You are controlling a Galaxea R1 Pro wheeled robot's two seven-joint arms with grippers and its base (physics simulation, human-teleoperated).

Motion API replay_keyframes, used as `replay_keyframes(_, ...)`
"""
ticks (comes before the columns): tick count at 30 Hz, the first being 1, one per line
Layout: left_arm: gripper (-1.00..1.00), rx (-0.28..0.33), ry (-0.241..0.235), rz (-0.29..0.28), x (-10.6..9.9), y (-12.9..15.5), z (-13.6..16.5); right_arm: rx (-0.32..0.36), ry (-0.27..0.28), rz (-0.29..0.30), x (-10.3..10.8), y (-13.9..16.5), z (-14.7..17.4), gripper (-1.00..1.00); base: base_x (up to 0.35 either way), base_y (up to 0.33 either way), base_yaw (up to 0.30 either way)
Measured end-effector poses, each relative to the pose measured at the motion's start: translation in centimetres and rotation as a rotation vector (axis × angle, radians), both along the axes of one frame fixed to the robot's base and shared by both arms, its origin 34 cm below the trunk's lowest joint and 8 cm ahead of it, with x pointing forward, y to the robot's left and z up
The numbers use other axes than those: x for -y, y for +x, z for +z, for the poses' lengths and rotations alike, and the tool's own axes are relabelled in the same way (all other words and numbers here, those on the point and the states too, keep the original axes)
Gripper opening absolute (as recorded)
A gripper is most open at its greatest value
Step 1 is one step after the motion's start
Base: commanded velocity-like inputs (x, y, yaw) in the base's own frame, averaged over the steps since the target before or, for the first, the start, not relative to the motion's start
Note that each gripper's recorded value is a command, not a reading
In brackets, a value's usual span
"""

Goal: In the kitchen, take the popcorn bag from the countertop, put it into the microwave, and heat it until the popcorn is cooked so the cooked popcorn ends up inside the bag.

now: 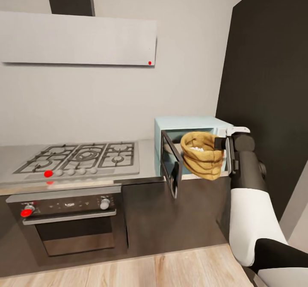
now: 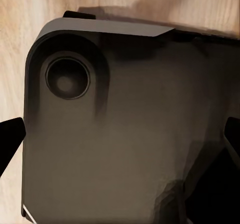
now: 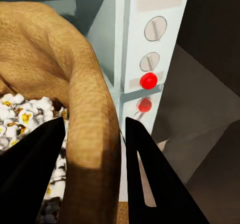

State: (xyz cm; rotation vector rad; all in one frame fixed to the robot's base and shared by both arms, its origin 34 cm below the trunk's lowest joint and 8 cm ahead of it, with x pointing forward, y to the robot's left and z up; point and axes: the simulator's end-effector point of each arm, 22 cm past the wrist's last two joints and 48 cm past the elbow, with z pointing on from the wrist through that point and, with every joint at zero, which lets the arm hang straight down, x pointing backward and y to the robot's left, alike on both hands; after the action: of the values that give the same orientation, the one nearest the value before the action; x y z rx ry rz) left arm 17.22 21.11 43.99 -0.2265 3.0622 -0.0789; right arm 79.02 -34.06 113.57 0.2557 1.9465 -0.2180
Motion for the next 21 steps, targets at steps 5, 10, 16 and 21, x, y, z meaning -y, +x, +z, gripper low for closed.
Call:
replay_keyframes(5, 1.0, 0.0, 0.0, 0.001, 0.0, 0.0, 0.0, -0.05, 0.024, -0.006, 0.5, 0.3, -2.3, -1.0, 0.007, 0.0, 0.0)
replay_keyframes(10, 1.0, 0.005, -0.001, 0.003, 0.0, 0.2, 0.0, -0.074, 0.052, -0.008, 0.6, 0.0, -4.0, -1.0, 0.0, 0.0, 0.0)
replay_keyframes(16, 1.0, 0.007, 0.0, 0.003, -0.1, 0.3, 0.0, -0.078, 0.052, -0.005, 0.4, -0.1, -4.3, -1.0, 0.011, 0.0, 0.0)
replay_keyframes(21, 1.0, 0.009, -0.007, 0.002, 0.1, 0.4, 0.0, -0.077, 0.052, -0.005, 0.3, -0.1, -4.3, -1.0, 0.208, 0.0, 0.0)
